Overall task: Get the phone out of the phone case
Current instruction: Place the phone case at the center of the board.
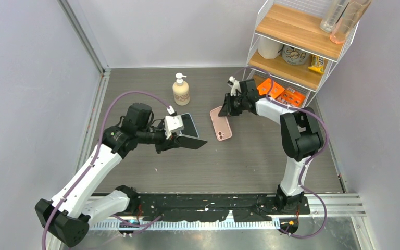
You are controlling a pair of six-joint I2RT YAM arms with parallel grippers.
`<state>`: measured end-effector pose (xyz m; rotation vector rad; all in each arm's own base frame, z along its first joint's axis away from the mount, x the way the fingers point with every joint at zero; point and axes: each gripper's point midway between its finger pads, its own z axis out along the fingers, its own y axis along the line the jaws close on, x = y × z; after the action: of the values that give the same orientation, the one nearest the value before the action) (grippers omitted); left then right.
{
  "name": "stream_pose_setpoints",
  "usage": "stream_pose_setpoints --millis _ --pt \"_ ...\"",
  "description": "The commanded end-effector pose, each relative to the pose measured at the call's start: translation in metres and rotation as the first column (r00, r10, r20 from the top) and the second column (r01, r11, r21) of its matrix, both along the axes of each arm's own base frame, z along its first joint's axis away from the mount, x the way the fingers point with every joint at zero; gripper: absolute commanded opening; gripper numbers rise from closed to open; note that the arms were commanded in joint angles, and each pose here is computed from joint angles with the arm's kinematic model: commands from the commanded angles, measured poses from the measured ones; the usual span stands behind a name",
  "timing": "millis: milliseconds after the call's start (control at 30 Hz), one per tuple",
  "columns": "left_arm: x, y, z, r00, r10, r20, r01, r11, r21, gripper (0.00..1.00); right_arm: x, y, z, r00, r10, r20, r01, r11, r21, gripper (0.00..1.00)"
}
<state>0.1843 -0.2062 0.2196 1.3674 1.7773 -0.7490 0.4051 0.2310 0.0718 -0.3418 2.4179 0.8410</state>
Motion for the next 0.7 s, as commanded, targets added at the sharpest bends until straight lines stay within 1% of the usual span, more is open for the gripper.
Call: stream_pose_setpoints --millis 0,33,100,133,167,233,267,300,333,367,400,433,467,533,633,667 --pt "0.006 -0.007 0.019 0.998 -0.006 0.059 0.009 0.998 -0.060 0.00 0.028 0.017 0.026 0.997 -0.042 0.060 0.035 0.993 0.111 0.09" --pt "0.006 -0.007 0.019 0.998 -0.005 0.058 0.009 0.998 -0.060 0.00 0.030 0.017 0.023 0.997 -0.051 0.053 0.045 0.992 0.115 0.10" --pt "0.006 -0.007 0.019 0.999 -0.006 0.054 0.009 0.998 -0.062 0.00 0.033 0.017 0.017 0.997 -0.067 0.039 0.062 0.991 0.116 0.15" --pt "0.007 -0.007 0.019 0.998 -0.004 0.056 0.008 0.998 -0.061 0.00 0.034 0.016 0.013 0.997 -0.073 0.032 0.069 0.991 0.112 0.20" --pt "0.007 -0.007 0.019 0.998 -0.004 0.057 0.008 0.998 -0.061 0.00 0.034 0.015 0.011 0.997 -0.079 0.026 0.075 0.991 0.109 0.22" --pt "0.007 -0.008 0.019 0.998 -0.004 0.056 0.007 0.998 -0.061 0.00 0.034 0.011 0.005 0.995 -0.093 0.020 0.091 0.992 0.092 0.33" --pt "0.007 -0.007 0.019 0.998 -0.003 0.057 0.006 0.998 -0.061 0.00 0.034 0.009 0.003 0.995 -0.100 0.021 0.098 0.992 0.079 0.36" --pt "0.007 -0.007 0.019 0.998 -0.003 0.057 0.007 0.998 -0.060 0.00 0.034 0.007 0.000 0.994 -0.110 0.021 0.108 0.992 0.066 0.43" --pt "0.007 -0.007 0.018 0.998 -0.004 0.057 0.007 0.998 -0.058 0.00 0.034 0.005 0.001 0.994 -0.110 0.028 0.108 0.992 0.059 0.45" --pt "0.007 -0.007 0.018 0.998 -0.004 0.058 0.007 0.998 -0.057 0.00 0.034 0.003 0.001 0.993 -0.115 0.032 0.113 0.992 0.050 0.51" --pt "0.008 -0.007 0.018 0.998 -0.003 0.063 0.006 0.998 -0.057 0.00 0.033 0.002 0.004 0.993 -0.113 0.042 0.111 0.993 0.043 0.54" --pt "0.008 -0.006 0.018 0.998 -0.001 0.065 0.004 0.999 -0.054 0.00 0.033 0.000 0.005 0.992 -0.115 0.047 0.113 0.993 0.034 0.59" --pt "0.008 -0.006 0.019 0.998 -0.001 0.069 0.005 0.999 -0.054 0.00 0.032 -0.002 0.010 0.992 -0.111 0.065 0.109 0.994 0.026 0.61" --pt "0.008 -0.005 0.020 0.997 0.000 0.076 0.004 0.999 -0.053 0.00 0.031 -0.006 0.018 0.990 -0.105 0.097 0.106 0.994 0.004 0.69" --pt "0.009 -0.005 0.021 0.996 0.003 0.087 0.002 0.999 -0.054 0.00 0.026 -0.015 0.035 0.983 -0.081 0.165 0.090 0.995 -0.043 0.77" --pt "0.010 -0.004 0.022 0.996 0.004 0.088 0.001 0.998 -0.056 0.00 0.023 -0.015 0.037 0.982 -0.069 0.175 0.080 0.995 -0.055 0.82"
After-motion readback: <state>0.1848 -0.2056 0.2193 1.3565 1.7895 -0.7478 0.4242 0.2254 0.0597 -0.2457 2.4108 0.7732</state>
